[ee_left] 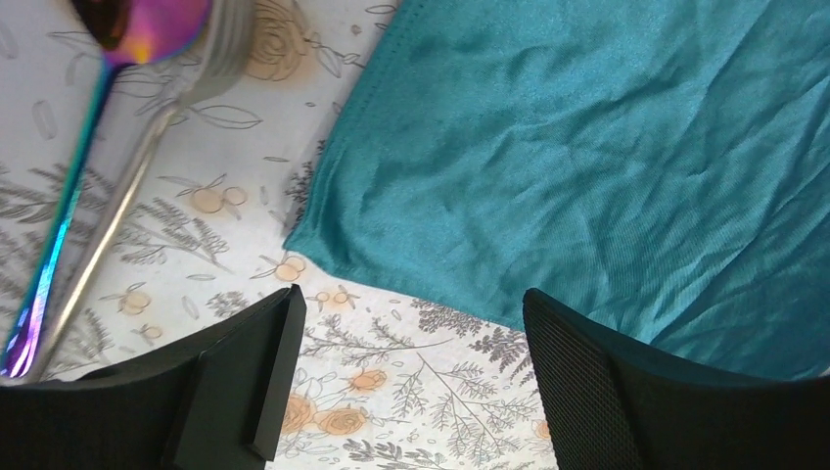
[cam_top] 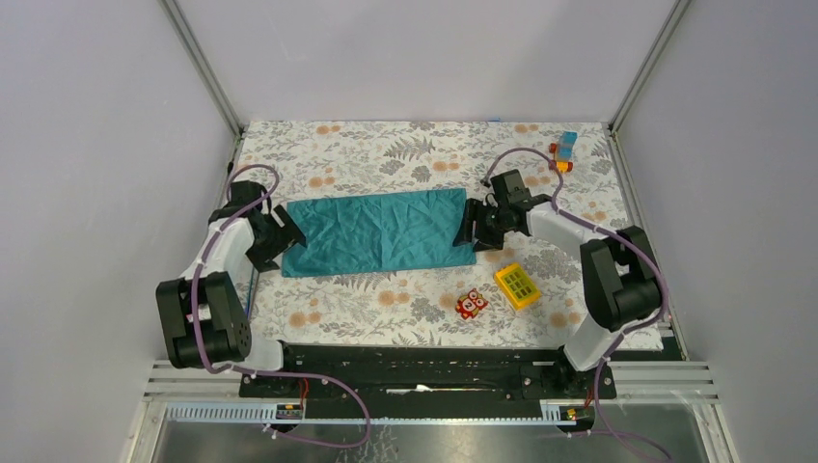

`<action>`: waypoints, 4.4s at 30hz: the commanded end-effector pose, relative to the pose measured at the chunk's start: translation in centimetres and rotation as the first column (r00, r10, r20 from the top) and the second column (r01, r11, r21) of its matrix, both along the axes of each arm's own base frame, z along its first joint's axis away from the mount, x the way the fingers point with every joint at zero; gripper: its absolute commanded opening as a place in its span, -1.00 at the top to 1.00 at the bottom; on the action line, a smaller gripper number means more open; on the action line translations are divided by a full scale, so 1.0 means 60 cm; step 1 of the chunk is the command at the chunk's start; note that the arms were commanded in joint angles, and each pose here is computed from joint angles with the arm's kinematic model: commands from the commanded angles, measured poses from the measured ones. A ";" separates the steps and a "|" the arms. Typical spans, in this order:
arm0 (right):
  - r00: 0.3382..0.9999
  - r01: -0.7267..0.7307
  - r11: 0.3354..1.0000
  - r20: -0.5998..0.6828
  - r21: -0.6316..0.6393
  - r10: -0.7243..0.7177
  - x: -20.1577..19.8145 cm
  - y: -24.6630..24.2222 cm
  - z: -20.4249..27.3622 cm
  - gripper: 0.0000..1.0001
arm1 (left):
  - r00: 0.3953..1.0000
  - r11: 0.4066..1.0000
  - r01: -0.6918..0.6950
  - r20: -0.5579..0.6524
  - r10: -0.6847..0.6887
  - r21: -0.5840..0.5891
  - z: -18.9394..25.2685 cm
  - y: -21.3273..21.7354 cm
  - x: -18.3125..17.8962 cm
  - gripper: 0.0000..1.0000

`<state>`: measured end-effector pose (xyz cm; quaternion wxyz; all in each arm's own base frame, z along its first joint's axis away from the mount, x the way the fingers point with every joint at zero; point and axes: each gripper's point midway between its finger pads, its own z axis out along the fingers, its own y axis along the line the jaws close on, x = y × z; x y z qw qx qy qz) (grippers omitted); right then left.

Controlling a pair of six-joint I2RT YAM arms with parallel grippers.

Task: Fold the napkin into a case and place the utensils inside
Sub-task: Fold and flatten the napkin at the center of the board, then smooth out the rectangle-folded napkin at the center of the board.

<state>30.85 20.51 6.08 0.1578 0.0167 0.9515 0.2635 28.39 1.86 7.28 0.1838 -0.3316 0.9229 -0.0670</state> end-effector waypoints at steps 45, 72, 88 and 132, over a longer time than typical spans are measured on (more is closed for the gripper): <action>0.991 0.078 0.947 0.079 0.311 -0.108 0.315 0.097 -0.009 -0.86 | 0.938 0.950 0.085 0.347 0.026 -0.301 -0.008 -0.016 0.346 -0.97; 0.988 0.097 0.926 0.073 0.365 -0.133 0.355 0.078 -0.006 -0.88 | 0.944 0.928 0.062 0.323 0.065 -0.367 -0.025 0.002 0.379 -0.97; 0.984 0.084 0.982 0.139 0.172 -0.108 0.370 0.028 0.007 -0.88 | 0.929 0.972 0.067 0.369 0.022 -0.227 0.043 0.050 0.369 -0.98; 0.977 0.031 0.991 0.207 0.130 -0.058 0.326 0.050 0.108 -0.93 | 0.927 0.973 0.059 0.373 0.030 -0.223 0.107 0.057 0.319 -0.97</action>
